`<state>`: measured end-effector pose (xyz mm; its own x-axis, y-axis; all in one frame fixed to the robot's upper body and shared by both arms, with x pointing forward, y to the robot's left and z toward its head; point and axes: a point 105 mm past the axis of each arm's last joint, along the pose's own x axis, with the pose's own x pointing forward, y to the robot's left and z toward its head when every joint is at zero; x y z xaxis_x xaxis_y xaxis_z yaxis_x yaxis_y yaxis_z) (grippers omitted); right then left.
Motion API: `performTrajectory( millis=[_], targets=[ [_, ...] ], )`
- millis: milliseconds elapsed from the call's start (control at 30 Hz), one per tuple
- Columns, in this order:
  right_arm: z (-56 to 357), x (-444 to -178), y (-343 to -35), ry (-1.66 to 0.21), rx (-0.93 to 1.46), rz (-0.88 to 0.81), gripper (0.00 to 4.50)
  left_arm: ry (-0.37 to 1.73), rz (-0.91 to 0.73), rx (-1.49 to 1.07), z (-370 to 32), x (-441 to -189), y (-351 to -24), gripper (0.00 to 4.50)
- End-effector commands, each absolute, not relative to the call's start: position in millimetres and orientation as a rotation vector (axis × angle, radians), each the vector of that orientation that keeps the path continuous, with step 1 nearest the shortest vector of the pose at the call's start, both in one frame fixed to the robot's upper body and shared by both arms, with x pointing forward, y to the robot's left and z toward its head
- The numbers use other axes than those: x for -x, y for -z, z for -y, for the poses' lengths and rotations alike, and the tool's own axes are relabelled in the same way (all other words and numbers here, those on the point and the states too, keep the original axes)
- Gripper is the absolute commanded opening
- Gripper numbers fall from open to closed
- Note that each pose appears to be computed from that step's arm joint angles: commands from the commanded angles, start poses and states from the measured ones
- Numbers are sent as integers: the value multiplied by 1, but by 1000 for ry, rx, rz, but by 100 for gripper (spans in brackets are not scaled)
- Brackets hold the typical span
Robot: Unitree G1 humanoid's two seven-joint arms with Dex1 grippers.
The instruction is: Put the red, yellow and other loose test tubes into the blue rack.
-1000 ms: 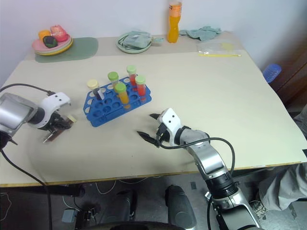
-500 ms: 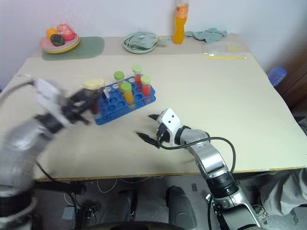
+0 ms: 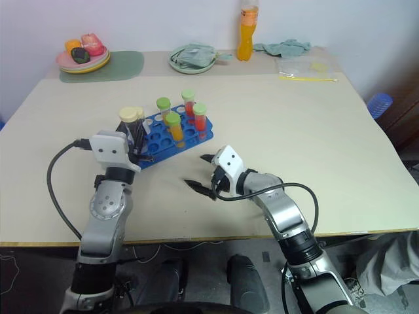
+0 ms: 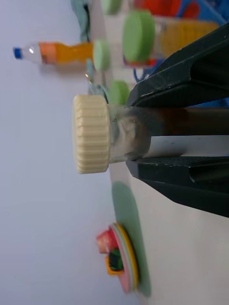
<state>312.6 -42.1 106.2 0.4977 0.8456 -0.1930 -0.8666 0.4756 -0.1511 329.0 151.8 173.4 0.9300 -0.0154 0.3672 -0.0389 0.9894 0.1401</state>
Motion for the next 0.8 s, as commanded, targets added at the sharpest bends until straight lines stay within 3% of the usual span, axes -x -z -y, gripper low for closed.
performTrajectory(
  millis=[33, 600, 800],
  targets=[
    [41, -311, -120, -1042, 243, -34, 450, -6, 407, -149, -147, -335, -179, 97],
    [39, -311, -120, -1041, 236, -33, 450, 53, 341, -72, -138, -334, -160, 97],
    [42, -313, -126, -1036, 234, -19, 450, 29, 395, -49, -148, -327, -170, 373]
  ],
)
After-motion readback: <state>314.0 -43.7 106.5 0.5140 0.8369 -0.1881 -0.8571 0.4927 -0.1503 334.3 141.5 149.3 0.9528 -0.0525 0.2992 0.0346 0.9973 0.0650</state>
